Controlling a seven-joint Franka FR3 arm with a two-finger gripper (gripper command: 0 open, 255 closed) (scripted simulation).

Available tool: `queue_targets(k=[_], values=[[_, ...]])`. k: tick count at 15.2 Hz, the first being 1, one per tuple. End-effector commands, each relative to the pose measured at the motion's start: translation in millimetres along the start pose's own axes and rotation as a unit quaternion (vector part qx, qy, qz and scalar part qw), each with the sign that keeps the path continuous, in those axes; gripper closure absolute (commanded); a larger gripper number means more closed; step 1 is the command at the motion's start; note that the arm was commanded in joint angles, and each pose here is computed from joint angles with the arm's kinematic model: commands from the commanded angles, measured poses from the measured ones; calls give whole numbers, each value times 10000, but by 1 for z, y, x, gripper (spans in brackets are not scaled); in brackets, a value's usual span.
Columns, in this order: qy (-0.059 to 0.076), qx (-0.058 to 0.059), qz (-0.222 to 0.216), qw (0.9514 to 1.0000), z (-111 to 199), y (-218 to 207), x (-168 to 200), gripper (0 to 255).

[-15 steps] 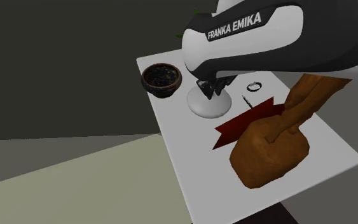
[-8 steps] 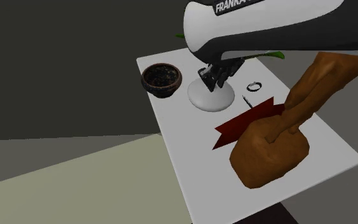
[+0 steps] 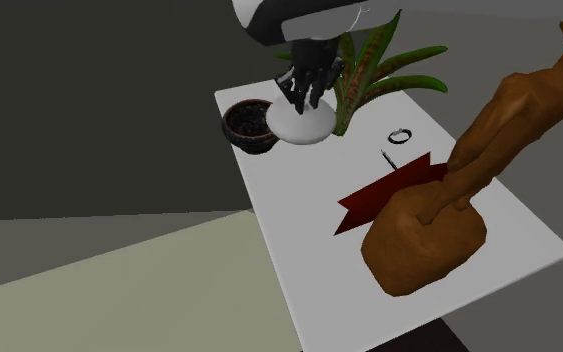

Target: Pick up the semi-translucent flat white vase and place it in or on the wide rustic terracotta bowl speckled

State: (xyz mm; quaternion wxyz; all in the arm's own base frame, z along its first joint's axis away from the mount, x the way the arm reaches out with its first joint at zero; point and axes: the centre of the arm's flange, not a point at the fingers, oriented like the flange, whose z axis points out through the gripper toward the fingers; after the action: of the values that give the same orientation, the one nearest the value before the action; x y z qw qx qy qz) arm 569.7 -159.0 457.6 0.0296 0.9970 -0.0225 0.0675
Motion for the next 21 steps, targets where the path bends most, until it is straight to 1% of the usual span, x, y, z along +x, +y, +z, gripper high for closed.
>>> queue_targets(k=[1, 12, 13, 21], values=[[2, 3, -1, 10000, 1, -5, 27, 255], [2, 3, -1, 10000, -5, -39, 168, 255], [2, 3, -1, 10000, -6, -44, 185, 255], [2, 3, -1, 10000, 36, -46, 180, 255]])
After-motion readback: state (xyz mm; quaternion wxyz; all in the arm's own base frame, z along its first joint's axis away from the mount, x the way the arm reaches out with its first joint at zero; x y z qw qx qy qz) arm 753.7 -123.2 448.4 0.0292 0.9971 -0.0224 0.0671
